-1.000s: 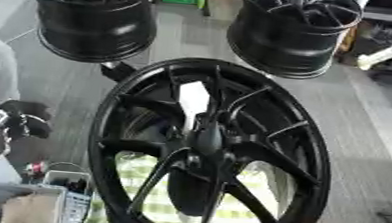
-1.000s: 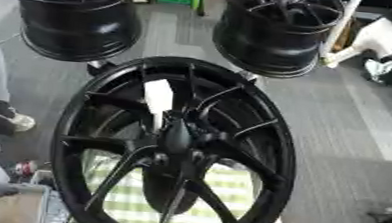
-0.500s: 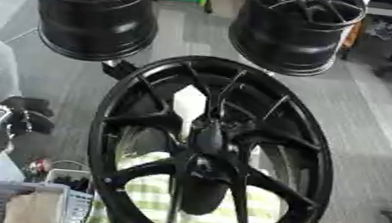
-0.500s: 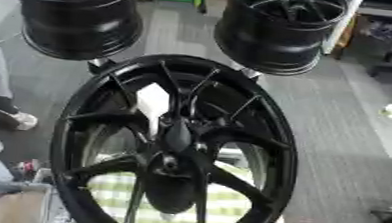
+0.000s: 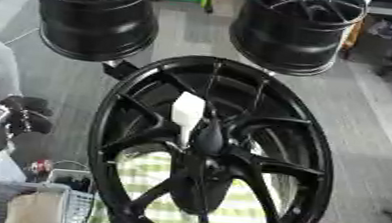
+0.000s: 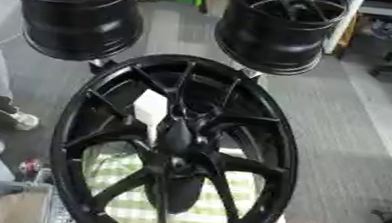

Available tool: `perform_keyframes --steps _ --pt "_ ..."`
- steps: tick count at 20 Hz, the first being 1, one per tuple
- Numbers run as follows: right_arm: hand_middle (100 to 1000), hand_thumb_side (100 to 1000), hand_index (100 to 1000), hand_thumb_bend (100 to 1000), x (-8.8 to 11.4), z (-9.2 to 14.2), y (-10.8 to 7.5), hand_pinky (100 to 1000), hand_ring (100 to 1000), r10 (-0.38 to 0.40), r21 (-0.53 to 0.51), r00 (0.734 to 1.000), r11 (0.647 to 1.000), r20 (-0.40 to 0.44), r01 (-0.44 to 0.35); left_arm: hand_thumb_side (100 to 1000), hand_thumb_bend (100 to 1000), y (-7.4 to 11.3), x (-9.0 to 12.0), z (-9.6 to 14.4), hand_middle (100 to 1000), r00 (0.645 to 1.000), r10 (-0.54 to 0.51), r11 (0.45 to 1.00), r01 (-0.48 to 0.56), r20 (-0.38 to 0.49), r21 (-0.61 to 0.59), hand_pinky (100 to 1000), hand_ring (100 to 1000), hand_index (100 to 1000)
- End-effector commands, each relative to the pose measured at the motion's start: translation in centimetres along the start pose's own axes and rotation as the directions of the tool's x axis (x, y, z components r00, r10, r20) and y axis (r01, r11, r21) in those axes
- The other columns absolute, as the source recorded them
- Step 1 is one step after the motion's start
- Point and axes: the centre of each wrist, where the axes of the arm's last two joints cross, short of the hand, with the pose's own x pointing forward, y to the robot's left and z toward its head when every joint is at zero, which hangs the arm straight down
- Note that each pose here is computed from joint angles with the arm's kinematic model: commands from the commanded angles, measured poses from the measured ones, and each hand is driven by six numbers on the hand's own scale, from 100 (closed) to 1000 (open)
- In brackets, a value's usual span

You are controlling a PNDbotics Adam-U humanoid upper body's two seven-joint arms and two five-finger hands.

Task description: Pull the pin out of the wheel hub.

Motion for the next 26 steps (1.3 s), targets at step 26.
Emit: perform_keyframes --steps 26 --pt "732 641 870 100 4.9 7.0 4.9 586 662 -0.603 0.088 0.796 0.796 0.051 0.598 910 100 0.1 0.7 -0.2 645 1.0 -0.013 1.0 0.013 0.027 -0.003 676 651 771"
